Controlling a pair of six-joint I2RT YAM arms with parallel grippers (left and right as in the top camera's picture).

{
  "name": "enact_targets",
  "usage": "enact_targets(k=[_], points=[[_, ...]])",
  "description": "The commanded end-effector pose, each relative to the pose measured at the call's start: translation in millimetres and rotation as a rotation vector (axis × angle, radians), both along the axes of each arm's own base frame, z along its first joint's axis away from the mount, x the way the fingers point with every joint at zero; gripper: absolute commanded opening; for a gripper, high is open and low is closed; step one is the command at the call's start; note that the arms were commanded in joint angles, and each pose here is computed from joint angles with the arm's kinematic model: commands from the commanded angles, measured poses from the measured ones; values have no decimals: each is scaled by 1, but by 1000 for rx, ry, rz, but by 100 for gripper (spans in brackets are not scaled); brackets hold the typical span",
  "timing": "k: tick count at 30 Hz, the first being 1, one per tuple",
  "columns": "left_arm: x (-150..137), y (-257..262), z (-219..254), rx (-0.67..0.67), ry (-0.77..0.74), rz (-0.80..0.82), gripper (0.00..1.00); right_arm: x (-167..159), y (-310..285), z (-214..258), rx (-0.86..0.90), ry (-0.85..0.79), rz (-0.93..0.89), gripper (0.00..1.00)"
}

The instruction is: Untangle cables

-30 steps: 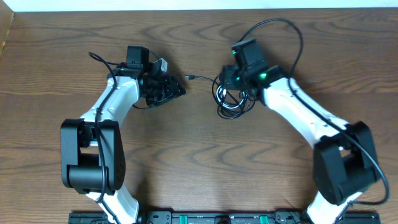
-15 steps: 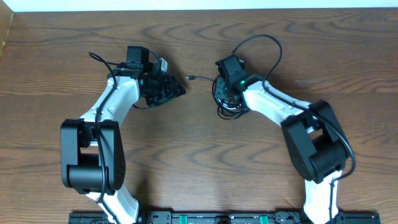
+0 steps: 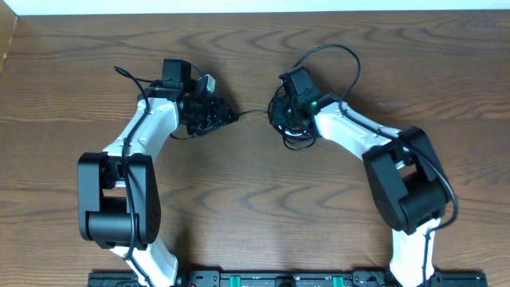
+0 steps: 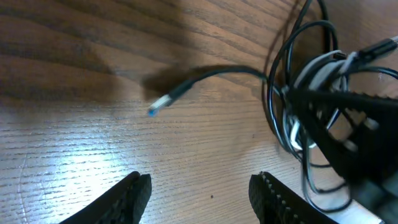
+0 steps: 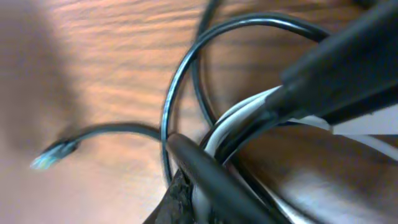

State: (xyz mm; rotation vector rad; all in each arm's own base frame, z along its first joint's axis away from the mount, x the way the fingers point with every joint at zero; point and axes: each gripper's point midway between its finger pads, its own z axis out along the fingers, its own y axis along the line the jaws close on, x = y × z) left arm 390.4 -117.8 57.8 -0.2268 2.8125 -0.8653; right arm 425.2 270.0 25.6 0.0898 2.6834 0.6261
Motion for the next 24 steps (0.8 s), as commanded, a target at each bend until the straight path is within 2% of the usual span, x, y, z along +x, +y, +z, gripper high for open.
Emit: enact_targets(k=[1,7,15,18,21,24], points=[[1,-1,-3,-7,-5,-22,56,-6,27,83,204,-138,231,1],[1,-7,2,-41,-21,-48,59,-20,34,148,408,-209,390,1],[2,-9,4,-57,-29,-57,60,-36,31,171,585,-178,513,1],[0,-19,12,-113,-85,-145,58,-38,30,180,629,-191,551,1],[-3,-34,28,-231,-141,-232,54,-37,28,178,624,-184,542,1],[-5,-39,37,-292,-167,-266,40,-40,28,175,623,-163,539,1]])
